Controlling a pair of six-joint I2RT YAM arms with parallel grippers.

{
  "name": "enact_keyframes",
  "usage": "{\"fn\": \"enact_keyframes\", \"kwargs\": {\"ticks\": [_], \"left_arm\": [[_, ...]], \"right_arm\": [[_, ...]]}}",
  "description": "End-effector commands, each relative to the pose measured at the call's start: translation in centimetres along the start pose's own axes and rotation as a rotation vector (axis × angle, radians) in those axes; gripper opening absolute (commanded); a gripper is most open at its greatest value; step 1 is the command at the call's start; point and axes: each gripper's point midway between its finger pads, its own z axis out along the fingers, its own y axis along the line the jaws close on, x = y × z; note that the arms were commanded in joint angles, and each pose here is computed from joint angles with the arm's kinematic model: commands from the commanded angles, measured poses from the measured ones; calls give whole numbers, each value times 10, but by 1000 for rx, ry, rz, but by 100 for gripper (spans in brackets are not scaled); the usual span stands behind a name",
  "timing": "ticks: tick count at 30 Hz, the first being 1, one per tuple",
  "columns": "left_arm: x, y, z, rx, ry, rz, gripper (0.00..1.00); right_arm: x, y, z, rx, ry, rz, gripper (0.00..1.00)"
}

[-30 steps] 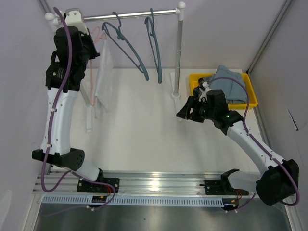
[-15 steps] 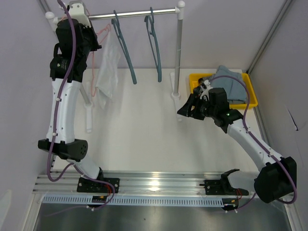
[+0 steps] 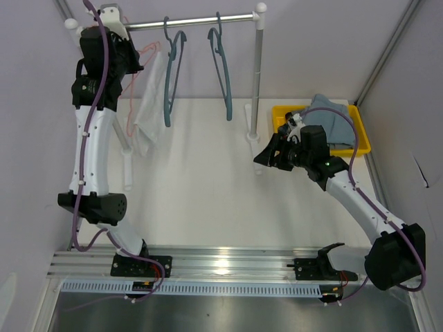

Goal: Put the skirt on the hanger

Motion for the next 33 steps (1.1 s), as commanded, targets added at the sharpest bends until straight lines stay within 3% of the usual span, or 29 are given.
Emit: {"fn": "enact_keyframes", "kwargs": {"ticks": [1, 8, 20, 27, 33], "left_arm": [[-25, -6, -4, 50, -73, -8, 0], [-11, -12, -8, 89, -43, -13, 1], [-24, -18, -44, 128, -105, -37, 48], [-27, -17, -68, 129, -117, -33, 56], [-36, -20, -97, 154, -162, -28, 64]], "right_arm": [[-8, 3, 3, -33, -25, -29, 72], [-8, 0, 4, -28, -23, -22, 72], [-24, -16, -6, 66, -57, 19, 72], [-35, -43, -9, 161, -75, 84, 72], [-71, -71, -20, 243, -146, 152, 72]]}}
